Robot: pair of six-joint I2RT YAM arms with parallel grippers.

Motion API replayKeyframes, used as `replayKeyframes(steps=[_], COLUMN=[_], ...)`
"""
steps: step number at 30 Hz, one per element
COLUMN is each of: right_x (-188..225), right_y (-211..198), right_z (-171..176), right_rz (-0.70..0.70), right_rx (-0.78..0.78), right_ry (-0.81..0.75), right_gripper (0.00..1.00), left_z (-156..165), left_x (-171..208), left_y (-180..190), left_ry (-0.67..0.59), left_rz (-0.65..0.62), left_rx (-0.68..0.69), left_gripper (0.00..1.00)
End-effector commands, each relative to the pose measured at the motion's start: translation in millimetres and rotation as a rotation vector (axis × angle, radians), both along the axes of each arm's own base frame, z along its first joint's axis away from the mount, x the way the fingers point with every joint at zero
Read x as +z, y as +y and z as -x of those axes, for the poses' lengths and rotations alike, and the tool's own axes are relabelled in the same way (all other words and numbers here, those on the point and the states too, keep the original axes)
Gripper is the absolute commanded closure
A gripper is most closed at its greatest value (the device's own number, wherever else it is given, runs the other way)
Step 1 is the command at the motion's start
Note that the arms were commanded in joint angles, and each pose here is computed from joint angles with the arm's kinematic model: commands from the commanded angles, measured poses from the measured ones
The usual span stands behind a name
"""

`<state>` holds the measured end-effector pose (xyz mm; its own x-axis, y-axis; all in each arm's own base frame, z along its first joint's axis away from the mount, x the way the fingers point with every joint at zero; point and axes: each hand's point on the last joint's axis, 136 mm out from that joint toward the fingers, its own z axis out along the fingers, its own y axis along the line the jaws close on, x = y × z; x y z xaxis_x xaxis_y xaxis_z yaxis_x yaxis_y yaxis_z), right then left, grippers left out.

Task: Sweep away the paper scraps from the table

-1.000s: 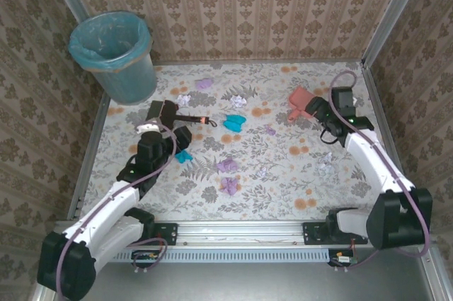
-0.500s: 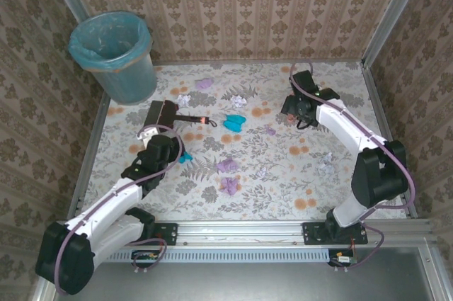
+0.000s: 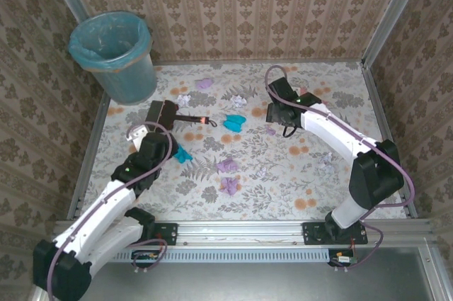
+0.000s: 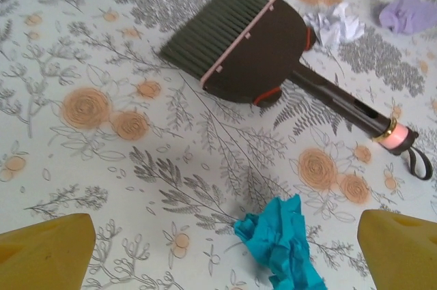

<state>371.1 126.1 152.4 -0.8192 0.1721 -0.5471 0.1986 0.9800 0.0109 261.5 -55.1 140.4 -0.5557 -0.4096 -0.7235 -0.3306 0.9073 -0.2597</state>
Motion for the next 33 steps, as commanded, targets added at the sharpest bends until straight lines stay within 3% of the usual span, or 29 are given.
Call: replayKeyframes(steps=[1,3,11,17,23,29,33], right_x=[1,-1,-12,-17,-14,-2,4], right_y=[22,40,90,107,104,106,106], right_z=[13,18,34,54,66,73,74], right_rz=[-0.005,-0.035,-0.065,-0.062,-0.088,-0.145,-0.171], right_rx=[0.176,0.267,0.502,0.594,0.618,0.63,0.632], right_ry=[-0.009,-0.031,-0.087,-0.14,-0.213,-0.289,-0.338], right_gripper=[0.25,0.25,0.26,0.26,0.26,0.26,0.25], left_z=[-10,-19,-47,-87,-127,-144,-148], left_x=[5,7,-9,-34,-56,-76,-81], left_y=[-24,-34,-56,-68,-77,-74,-62], left_ry=[0.092,0.167,0.473,0.556,0.599,0.637,0.615], left_rz=[0.087,0.104,0.185,0.307,0.338,0.349,0.338], left_rx=[-0.033,-0.016,0.274,0.418,0.494,0.587,0.642], left_gripper=[0.0,0.0,0.03,0.05,0.07,0.08,0.17])
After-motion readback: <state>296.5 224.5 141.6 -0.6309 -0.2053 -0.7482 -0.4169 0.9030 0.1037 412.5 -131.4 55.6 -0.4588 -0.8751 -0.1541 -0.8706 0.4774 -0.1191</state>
